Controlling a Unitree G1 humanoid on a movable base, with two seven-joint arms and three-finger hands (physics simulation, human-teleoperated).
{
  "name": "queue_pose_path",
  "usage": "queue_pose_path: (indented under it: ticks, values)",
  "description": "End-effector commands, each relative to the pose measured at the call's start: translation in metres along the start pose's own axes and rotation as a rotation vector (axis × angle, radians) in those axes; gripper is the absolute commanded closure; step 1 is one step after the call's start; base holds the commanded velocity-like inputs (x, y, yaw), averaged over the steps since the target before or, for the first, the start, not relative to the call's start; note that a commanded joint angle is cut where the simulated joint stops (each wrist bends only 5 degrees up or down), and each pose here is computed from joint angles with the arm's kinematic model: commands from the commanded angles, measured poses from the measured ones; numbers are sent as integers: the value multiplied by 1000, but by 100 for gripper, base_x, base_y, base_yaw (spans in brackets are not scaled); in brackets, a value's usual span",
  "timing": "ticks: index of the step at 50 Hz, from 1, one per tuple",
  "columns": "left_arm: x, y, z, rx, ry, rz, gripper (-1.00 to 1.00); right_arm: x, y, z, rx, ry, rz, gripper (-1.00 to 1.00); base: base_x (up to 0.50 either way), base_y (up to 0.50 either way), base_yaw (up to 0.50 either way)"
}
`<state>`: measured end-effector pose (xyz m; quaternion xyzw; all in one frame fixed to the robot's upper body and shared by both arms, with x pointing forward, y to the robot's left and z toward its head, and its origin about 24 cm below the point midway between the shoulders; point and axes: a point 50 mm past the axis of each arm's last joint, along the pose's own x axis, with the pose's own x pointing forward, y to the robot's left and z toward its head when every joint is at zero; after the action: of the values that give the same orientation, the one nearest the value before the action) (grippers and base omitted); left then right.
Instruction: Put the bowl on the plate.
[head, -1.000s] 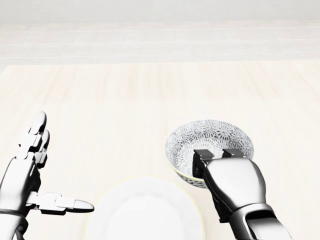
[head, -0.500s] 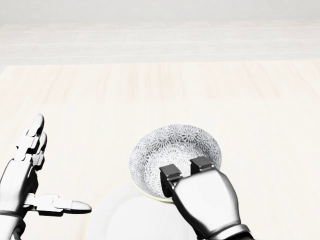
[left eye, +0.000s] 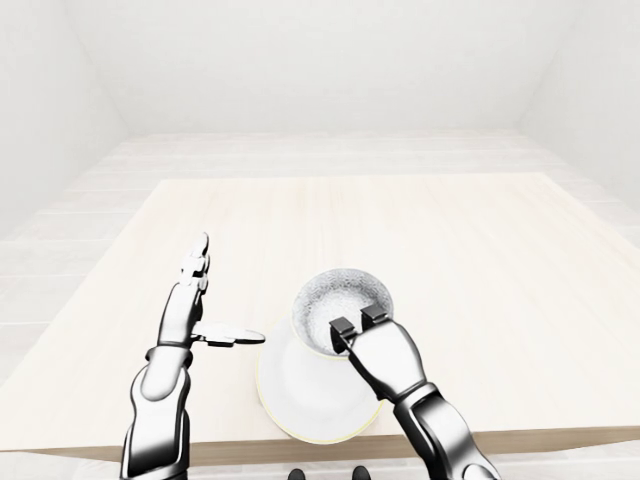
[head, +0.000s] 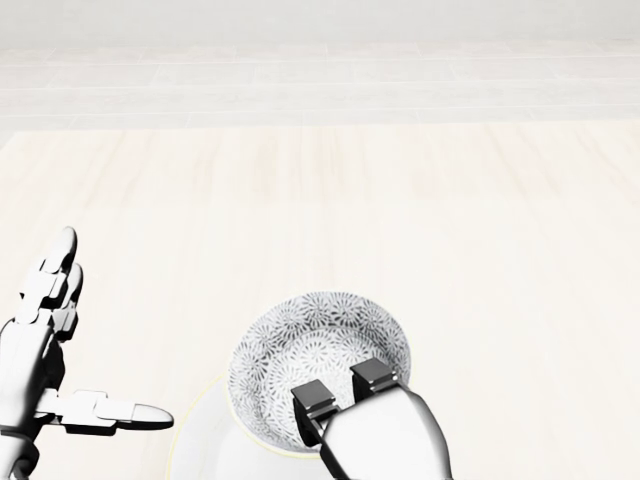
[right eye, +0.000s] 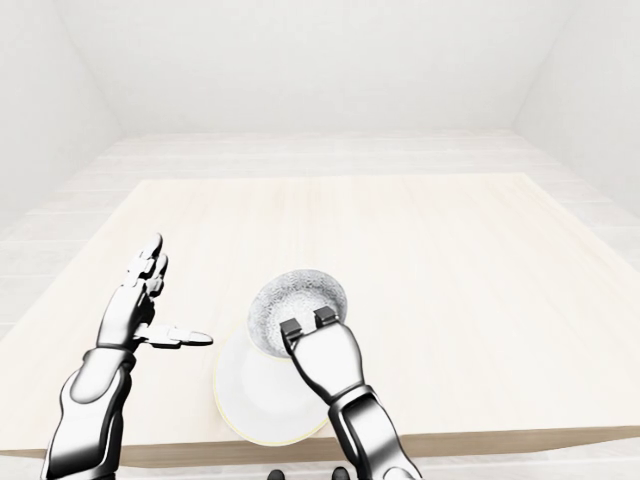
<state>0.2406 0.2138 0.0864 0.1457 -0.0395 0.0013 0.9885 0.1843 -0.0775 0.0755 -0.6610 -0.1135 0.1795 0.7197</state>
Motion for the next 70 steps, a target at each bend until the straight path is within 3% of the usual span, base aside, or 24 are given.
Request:
queue_pose_path:
  ticks: [1, 39, 70]
  values:
    - [-1, 3, 3, 11, -12, 8, -100, -4, 11, 9, 4, -46, -17, 97, 0, 0, 0]
    - [1, 1, -2, 5, 11, 3, -100, -11, 19, 19, 34, -113, -5, 97, 0, 0, 0]
    - [-1, 0, -3, 3, 14, 4, -100, -3, 30, 23, 61, -130, 41, 96, 0, 0, 0]
